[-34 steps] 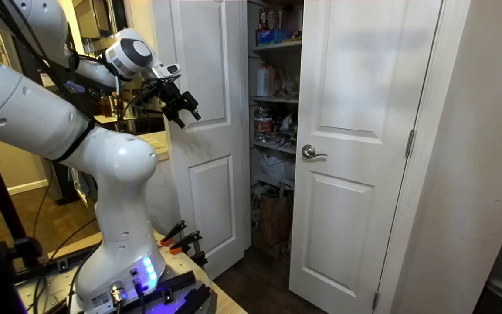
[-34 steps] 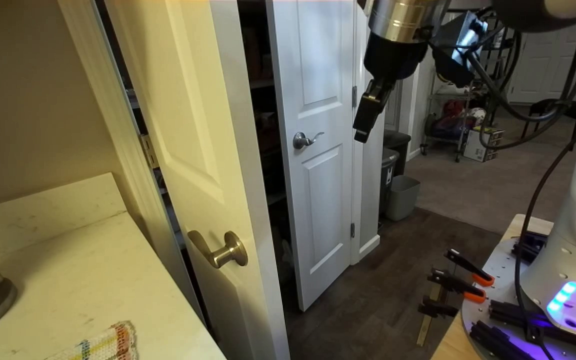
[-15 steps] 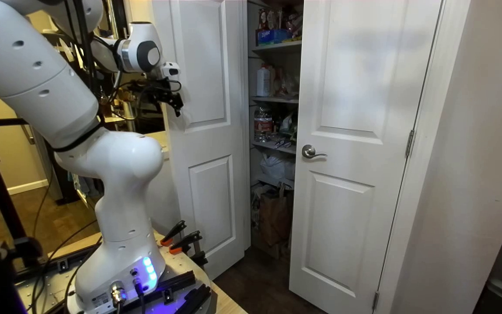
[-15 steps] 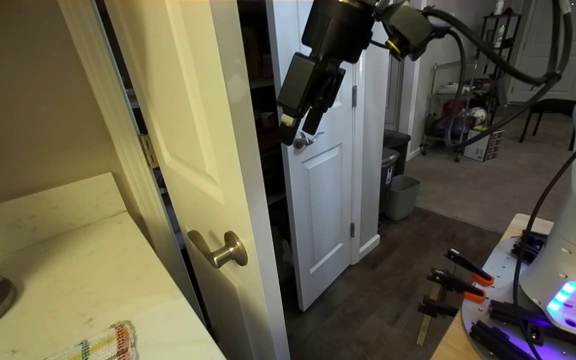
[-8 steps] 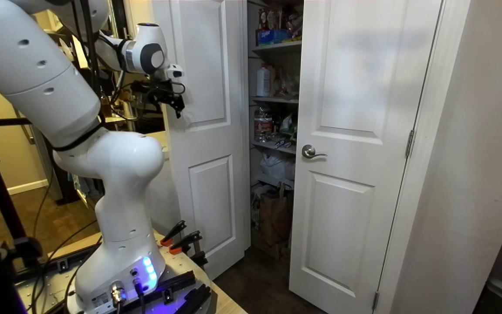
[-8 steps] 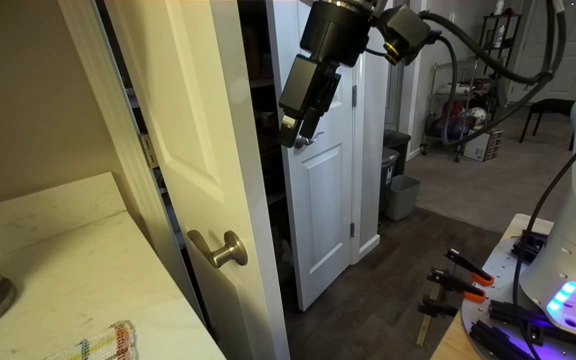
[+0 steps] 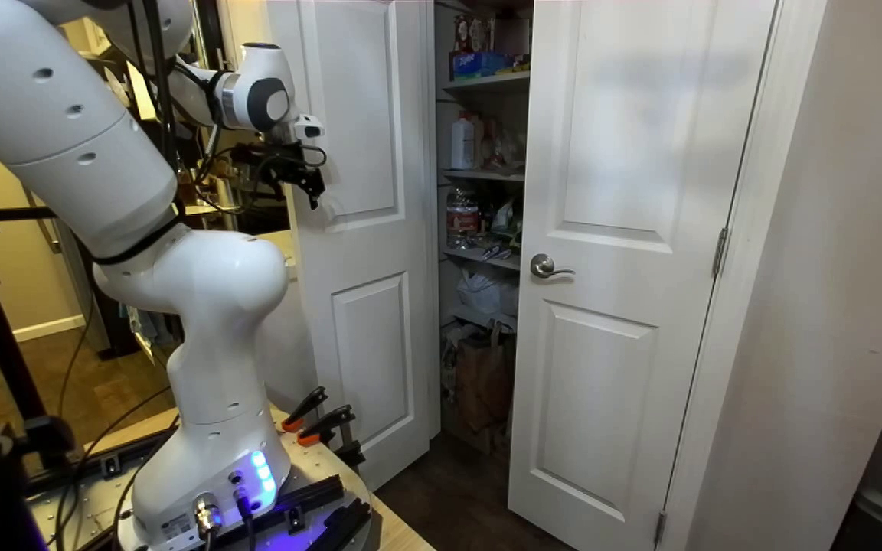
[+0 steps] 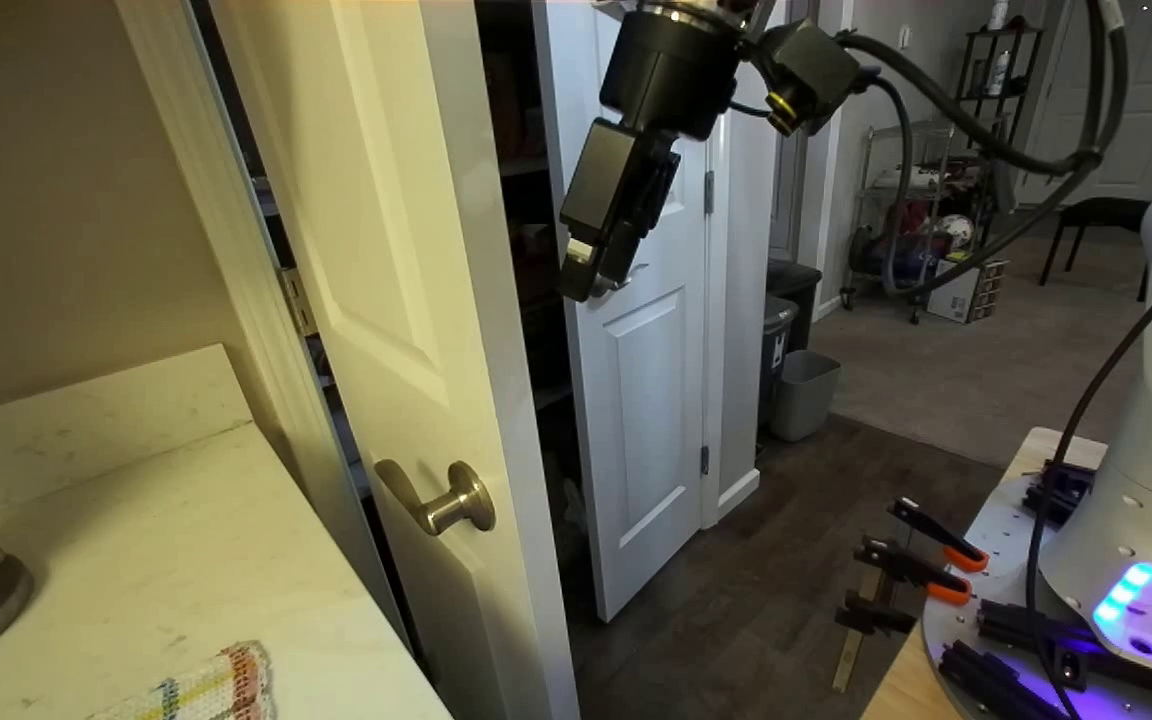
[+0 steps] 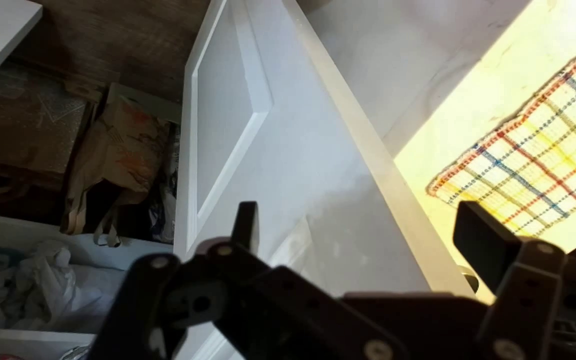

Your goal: Close the door on the right

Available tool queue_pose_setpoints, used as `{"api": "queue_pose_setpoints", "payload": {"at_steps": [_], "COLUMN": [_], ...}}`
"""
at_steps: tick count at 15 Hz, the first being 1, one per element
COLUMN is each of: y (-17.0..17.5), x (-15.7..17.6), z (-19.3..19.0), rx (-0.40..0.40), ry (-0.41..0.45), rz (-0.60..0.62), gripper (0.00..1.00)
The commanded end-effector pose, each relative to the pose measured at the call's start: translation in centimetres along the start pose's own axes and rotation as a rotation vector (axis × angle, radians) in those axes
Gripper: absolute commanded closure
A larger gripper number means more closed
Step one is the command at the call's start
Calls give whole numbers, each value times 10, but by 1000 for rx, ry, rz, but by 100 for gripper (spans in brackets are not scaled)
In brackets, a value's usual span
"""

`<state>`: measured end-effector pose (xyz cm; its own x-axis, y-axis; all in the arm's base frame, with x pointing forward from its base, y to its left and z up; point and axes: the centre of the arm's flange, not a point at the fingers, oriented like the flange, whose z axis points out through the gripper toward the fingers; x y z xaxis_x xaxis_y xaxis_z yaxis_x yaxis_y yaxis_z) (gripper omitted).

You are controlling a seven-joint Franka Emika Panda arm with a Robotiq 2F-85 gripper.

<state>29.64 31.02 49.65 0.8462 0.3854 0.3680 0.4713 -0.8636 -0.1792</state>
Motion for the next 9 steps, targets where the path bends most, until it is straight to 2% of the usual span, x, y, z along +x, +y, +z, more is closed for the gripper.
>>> {"api": "queue_pose_setpoints", "payload": {"at_steps": [1,3,6,9], "y": [-7,-25,-66,-97], "x": [3,8,15,14], "z": [-8,-13,-32,-43], "rx": [6,-1,8,16], "ry": [38,82,212,290], "rz": [5,27,59,80], "gripper": [0,0,0,0]}}
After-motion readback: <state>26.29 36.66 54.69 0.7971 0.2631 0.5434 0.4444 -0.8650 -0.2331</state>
